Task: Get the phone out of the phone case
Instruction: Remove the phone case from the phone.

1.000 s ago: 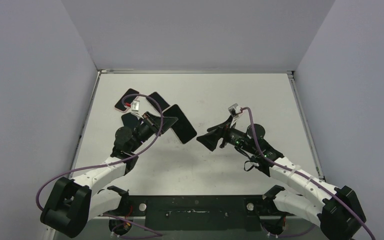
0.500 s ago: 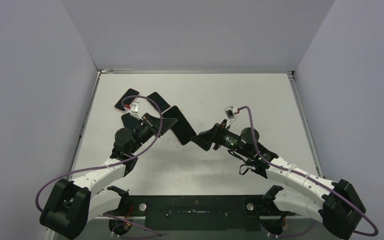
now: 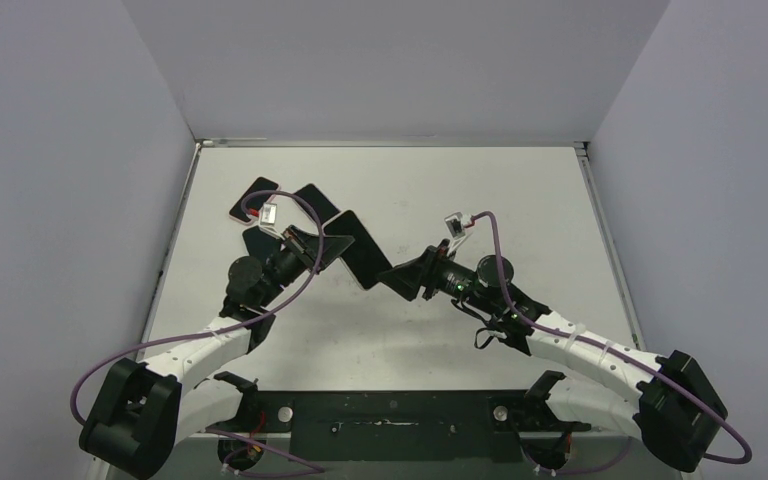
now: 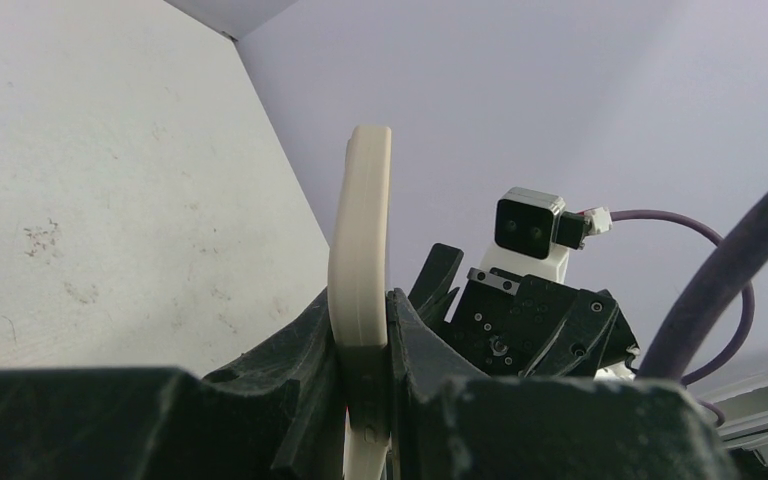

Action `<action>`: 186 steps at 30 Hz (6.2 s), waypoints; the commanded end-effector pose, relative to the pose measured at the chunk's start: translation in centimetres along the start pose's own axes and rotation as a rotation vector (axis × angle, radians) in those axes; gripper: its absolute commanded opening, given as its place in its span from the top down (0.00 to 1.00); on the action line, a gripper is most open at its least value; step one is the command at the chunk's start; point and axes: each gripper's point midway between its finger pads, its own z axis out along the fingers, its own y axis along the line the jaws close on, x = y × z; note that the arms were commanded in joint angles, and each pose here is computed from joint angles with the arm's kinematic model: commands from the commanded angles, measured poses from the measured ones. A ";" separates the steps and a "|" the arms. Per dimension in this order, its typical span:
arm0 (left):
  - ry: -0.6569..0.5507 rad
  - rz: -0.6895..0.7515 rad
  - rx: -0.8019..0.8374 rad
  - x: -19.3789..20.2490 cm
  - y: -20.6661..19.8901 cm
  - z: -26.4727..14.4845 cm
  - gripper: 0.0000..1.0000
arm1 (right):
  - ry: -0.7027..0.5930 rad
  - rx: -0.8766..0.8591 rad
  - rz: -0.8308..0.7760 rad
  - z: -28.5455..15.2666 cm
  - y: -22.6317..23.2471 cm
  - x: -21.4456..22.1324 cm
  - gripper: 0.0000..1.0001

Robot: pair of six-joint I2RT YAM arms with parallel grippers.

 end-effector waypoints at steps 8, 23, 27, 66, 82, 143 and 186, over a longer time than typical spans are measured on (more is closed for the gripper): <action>-0.049 0.043 0.154 -1.5 -4.1 0.1 1.00 | -0.077 -0.182 -0.007 0.4 4.5 -2.3 0.36; -0.057 0.075 0.162 -0.8 -4.5 -0.4 1.00 | -0.088 -0.218 0.007 1.1 4.6 -2.1 0.37; -0.049 -0.014 0.213 -0.3 -5.5 -0.7 1.00 | -0.085 -0.200 0.008 1.4 3.7 -1.6 0.37; -0.104 0.198 -0.030 1.8 -1.2 0.4 1.00 | -0.097 -0.390 -0.029 0.7 7.9 -2.8 0.45; -0.297 0.020 0.003 -1.3 -1.9 -1.5 1.00 | -0.098 -0.243 -0.004 0.5 5.3 -1.9 0.37; -0.339 -0.158 0.219 -1.8 -5.6 -3.4 1.00 | -0.100 -0.187 0.070 2.4 5.3 0.3 0.53; -0.069 0.115 0.189 4.7 -4.9 -0.1 1.00 | -0.092 -0.363 -0.021 2.9 7.4 -3.8 0.82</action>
